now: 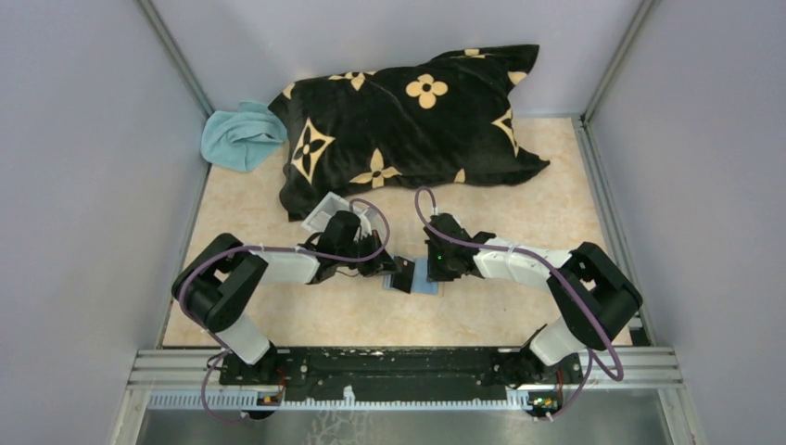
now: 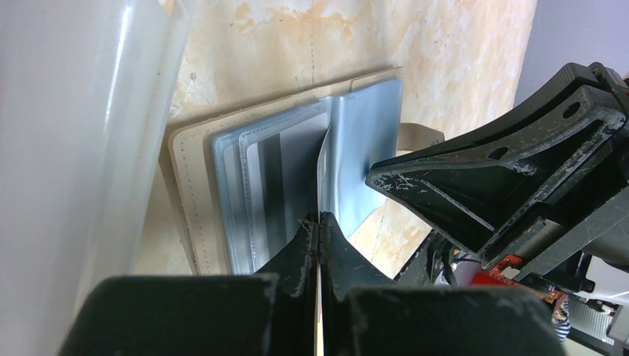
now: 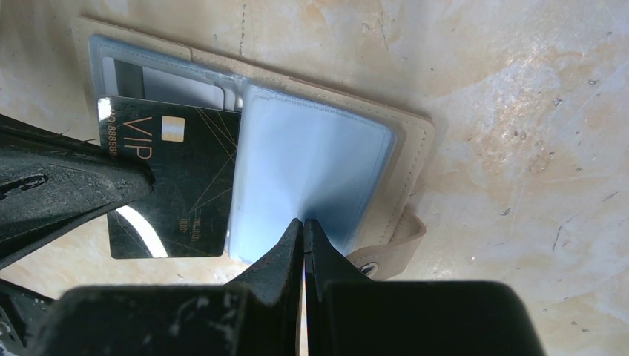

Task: Put the credit cards into the card holder
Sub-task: Place the credit card in the card holder.

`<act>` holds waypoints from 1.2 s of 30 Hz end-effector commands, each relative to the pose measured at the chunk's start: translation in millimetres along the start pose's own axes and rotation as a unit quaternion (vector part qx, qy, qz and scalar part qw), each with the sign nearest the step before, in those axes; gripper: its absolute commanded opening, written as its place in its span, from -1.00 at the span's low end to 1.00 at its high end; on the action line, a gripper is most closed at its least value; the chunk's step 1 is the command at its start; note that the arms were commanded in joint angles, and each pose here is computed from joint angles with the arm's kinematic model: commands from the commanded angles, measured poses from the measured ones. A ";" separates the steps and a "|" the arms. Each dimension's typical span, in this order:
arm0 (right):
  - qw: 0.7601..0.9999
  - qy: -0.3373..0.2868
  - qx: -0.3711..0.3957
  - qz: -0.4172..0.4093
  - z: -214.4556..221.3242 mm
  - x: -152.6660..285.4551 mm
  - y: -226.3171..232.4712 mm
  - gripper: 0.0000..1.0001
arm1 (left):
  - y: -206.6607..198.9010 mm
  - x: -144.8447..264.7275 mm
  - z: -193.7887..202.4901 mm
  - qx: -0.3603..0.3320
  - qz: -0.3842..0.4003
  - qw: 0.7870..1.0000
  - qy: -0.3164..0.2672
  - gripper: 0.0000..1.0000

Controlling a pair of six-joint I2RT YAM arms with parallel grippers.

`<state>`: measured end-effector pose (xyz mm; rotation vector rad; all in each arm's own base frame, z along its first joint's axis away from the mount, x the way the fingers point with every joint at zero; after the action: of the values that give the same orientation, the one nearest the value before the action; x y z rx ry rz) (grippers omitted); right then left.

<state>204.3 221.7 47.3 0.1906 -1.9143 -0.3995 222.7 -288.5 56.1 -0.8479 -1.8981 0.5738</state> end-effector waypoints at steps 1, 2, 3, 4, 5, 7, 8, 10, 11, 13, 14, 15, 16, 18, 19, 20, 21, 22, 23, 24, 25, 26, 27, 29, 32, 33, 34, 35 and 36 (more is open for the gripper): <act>0.999 0.000 0.019 0.044 7.4 -9.2 -19.5 -1.00 | -0.1 0.1 -0.9 0.002 0.005 1.000 -0.002 -1.00; 0.999 0.000 0.019 0.045 7.7 -9.4 -20.0 -1.00 | -1.7 0.4 -2.0 0.003 0.008 1.000 -0.003 -1.00; 0.999 0.000 0.019 0.046 7.6 -9.6 -20.7 -1.00 | -3.0 1.3 -3.1 0.003 0.009 1.000 -0.005 -1.00; 0.999 0.001 0.020 0.047 8.5 -10.0 -21.3 -1.00 | -4.2 2.3 -3.7 0.005 0.010 1.000 -0.008 -1.00; 0.999 0.001 0.019 0.047 8.5 -10.1 -21.4 -1.00 | -5.9 4.1 -5.6 0.005 0.011 1.000 -0.013 -1.00; 0.999 0.002 0.019 0.047 8.6 -10.1 -21.4 -1.00 | -9.1 7.7 -8.0 0.004 0.014 1.000 -0.021 -1.00; 0.999 0.002 0.019 0.047 8.5 -10.0 -21.3 -1.00 | -9.8 9.0 -8.8 0.004 0.014 1.000 -0.023 -1.00; 0.999 0.002 0.021 0.046 8.5 -9.8 -20.8 -1.00 | -11.9 11.1 -10.3 0.005 0.016 0.999 -0.027 -1.00; 0.999 0.001 0.022 0.045 7.8 -9.6 -20.5 -1.00 | -12.5 12.3 -10.8 0.006 0.016 0.999 -0.030 -1.00; 0.999 0.002 0.023 0.046 7.8 -9.9 -20.5 -1.00 | -13.8 13.9 -11.9 0.007 0.018 0.999 -0.035 -1.00; 0.999 0.002 0.024 0.045 7.5 -9.6 -20.0 -1.00 | -14.3 14.0 -11.6 0.007 0.019 0.999 -0.034 -1.00; 0.999 0.002 0.025 0.045 7.5 -9.6 -20.0 -1.00 | -14.2 13.8 -11.3 0.008 0.019 0.999 -0.033 -1.00; 0.999 0.003 0.025 0.046 7.7 -9.7 -20.4 -1.00 | -14.2 13.3 -10.6 0.008 0.020 0.999 -0.031 -1.00; 0.999 0.002 0.026 0.046 7.5 -9.7 -20.5 -1.00 | -13.7 12.4 -9.1 0.011 0.022 0.999 -0.029 -1.00; 0.999 0.002 0.026 0.045 7.2 -9.6 -20.1 -1.00 | -13.7 11.8 -8.5 0.012 0.023 0.999 -0.028 -1.00; 0.999 0.002 0.026 0.045 7.2 -9.6 -19.9 -1.00 | -13.4 11.5 -8.4 0.014 0.025 0.999 -0.029 -1.00; 0.999 0.002 0.027 0.045 7.2 -9.4 -20.1 -1.00 | -13.1 10.8 -7.6 0.015 0.026 0.999 -0.028 -1.00; 0.999 0.002 0.027 0.045 7.5 -9.2 -19.9 -1.00 | -12.3 9.9 -6.8 0.016 0.026 0.999 -0.026 -1.00; 0.999 0.002 0.027 0.044 7.0 -9.1 -19.4 -1.00 | -12.3 9.2 -7.0 0.017 0.026 0.999 -0.026 -1.00; 0.999 0.002 0.028 0.044 7.1 -9.1 -19.4 -1.00 | -11.8 8.4 -6.3 0.018 0.027 0.999 -0.025 -1.00; 0.999 0.002 0.028 0.044 7.1 -9.2 -19.8 -1.00 | -11.9 7.6 -6.6 0.019 0.028 0.999 -0.025 -1.00; 0.999 0.003 0.028 0.045 7.4 -9.2 -20.0 -1.00 | -11.7 6.7 -6.3 0.020 0.029 0.999 -0.024 -1.00; 0.999 0.003 0.028 0.045 7.8 -9.2 -20.2 -1.00 | -12.4 5.9 -6.4 0.019 0.032 0.999 -0.024 -1.00; 0.999 0.004 0.029 0.045 8.2 -9.7 -20.5 -1.00 | -13.1 4.5 -6.6 0.020 0.034 0.999 -0.022 -1.00; 0.999 0.003 0.028 0.045 8.1 -9.9 -20.9 -1.00 | -13.1 2.4 -6.4 0.019 0.034 0.999 -0.019 -1.00; 0.999 0.004 0.029 0.045 8.1 -9.8 -20.8 -1.00 | -12.5 1.7 -6.2 0.020 0.032 0.999 -0.018 -1.00; 0.999 0.004 0.029 0.045 8.4 -9.8 -20.5 -1.00 | -11.9 1.2 -5.8 0.020 0.032 0.999 -0.018 -1.00; 0.999 0.004 0.029 0.045 8.4 -9.7 -20.5 -1.00 | -11.9 0.6 -5.3 0.020 0.032 0.999 -0.017 -1.00; 0.999 0.004 0.028 0.045 8.5 -9.9 -20.6 -1.00 | -11.7 0.0 -4.5 0.020 0.032 0.999 -0.016 -1.00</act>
<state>204.4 221.4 46.9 0.2037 -1.9209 -0.3801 220.3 -289.7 62.4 -0.8402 -1.8849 0.6527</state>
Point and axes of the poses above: each gripper's point midway between its finger pads, its own x axis back along the fingers, its own y axis along the line the jaws close on, z = x × y, the point moved 3 cm from there along x, back along the fingers, and after that the axes turned 11 degrees about -x, right-handed, at the moved point
